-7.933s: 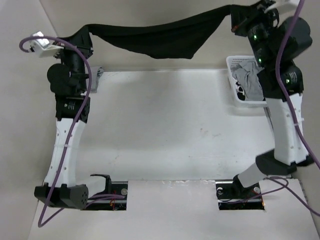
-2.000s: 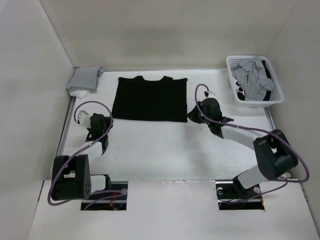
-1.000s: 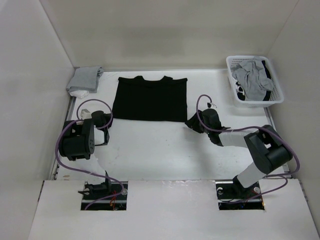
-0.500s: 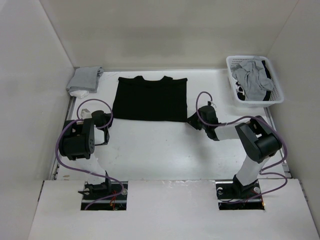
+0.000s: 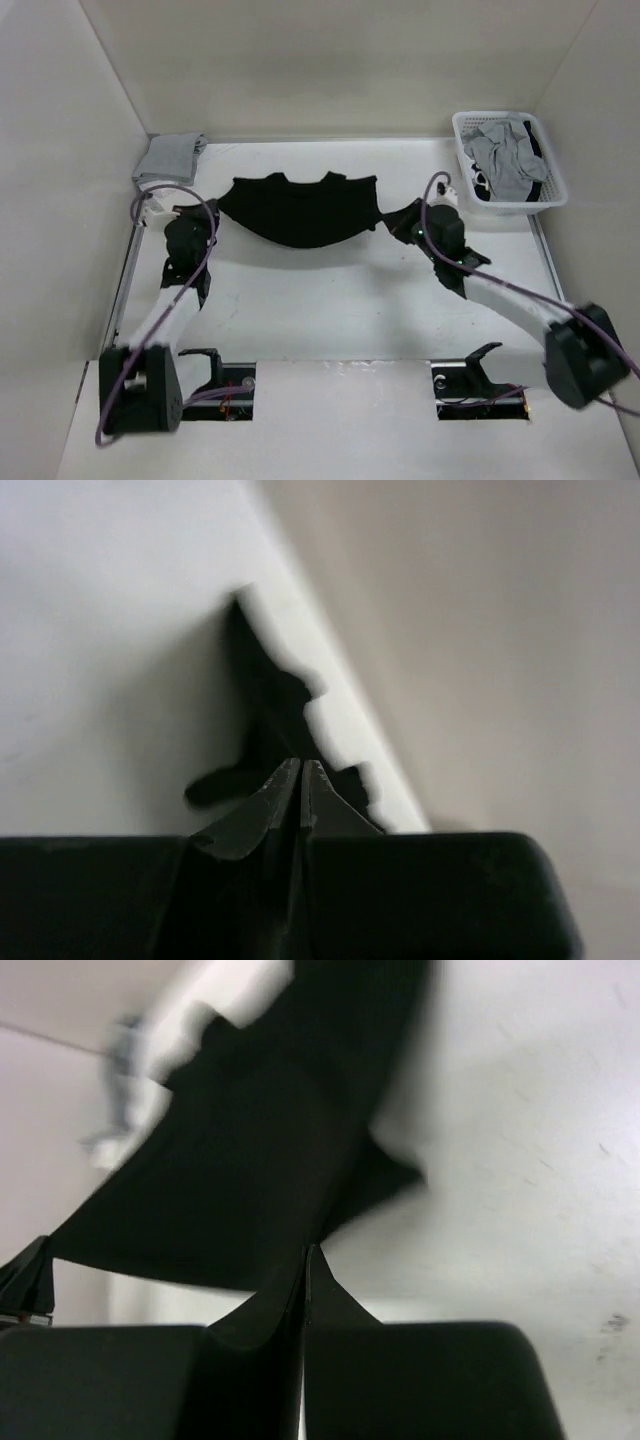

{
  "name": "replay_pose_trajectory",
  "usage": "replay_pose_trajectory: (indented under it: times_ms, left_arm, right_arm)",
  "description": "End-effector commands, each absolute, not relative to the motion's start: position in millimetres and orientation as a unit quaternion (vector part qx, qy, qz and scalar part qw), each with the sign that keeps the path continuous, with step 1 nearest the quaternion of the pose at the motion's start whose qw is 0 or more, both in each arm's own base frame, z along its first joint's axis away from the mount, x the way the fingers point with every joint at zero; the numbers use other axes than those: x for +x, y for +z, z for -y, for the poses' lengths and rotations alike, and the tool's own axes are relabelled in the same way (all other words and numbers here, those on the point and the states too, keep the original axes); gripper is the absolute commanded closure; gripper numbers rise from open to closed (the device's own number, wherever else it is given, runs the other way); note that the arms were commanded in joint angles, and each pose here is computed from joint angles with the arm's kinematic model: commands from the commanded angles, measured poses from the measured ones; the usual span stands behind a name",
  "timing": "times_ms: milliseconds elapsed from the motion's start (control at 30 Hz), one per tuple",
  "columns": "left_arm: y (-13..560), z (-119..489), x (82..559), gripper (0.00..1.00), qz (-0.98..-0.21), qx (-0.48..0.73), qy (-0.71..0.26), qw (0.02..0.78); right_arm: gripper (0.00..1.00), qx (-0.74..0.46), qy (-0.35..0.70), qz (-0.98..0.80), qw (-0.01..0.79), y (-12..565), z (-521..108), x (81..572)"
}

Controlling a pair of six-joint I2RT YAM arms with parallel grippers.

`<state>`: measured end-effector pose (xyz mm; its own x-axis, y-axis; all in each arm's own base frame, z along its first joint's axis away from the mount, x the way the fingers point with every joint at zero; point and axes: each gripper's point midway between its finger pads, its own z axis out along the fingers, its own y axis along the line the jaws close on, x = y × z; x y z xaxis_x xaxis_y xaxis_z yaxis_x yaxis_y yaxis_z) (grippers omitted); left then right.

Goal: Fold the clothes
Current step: Fold the tank top

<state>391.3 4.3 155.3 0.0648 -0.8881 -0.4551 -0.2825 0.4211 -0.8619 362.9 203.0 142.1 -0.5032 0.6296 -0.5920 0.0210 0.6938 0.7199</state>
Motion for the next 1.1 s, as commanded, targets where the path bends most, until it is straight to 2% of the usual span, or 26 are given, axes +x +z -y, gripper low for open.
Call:
replay_pose_trajectory:
  times_ms: [0,133,267,400,533,700,867,1067]
  left_arm:
    - [239.5,-4.2,360.7,1.00,-0.590,-0.418,-0.281,0.631]
    - [320.3,1.0,304.4,1.00,-0.550,-0.377,-0.300,0.682]
    - [367.6,12.2,256.5,1.00,-0.533,-0.342,-0.321,0.704]
    - [377.9,20.1,232.7,1.00,-0.542,-0.327,-0.329,0.701]
    - [353.3,22.7,242.0,1.00,-0.571,-0.333,-0.316,0.680]
    - [289.5,24.5,294.4,1.00,-0.622,-0.362,-0.287,0.632]
    - [240.4,23.8,361.0,1.00,-0.646,-0.398,-0.267,0.595]
    - [201.6,31.8,467.2,1.00,-0.676,-0.410,-0.247,0.560]
  right_arm:
    - [1.00,0.160,0.321,-0.763,0.538,220.3,-189.7,333.2]
    - [1.00,0.135,0.328,-0.723,0.593,304.0,-168.6,278.8]
    - [1.00,0.129,0.335,-0.698,0.619,355.0,-146.1,230.9]
    - [0.99,0.118,0.353,-0.698,0.612,369.3,-141.6,200.3]
    - [0.98,0.106,0.348,-0.714,0.598,354.9,-152.2,200.4]
    - [0.98,0.105,0.317,-0.754,0.565,302.8,-171.7,255.4]
    - [0.98,0.140,0.318,-0.782,0.517,245.4,-172.8,346.6]
    - [0.98,0.185,0.293,-0.805,0.482,203.2,-156.2,460.1]
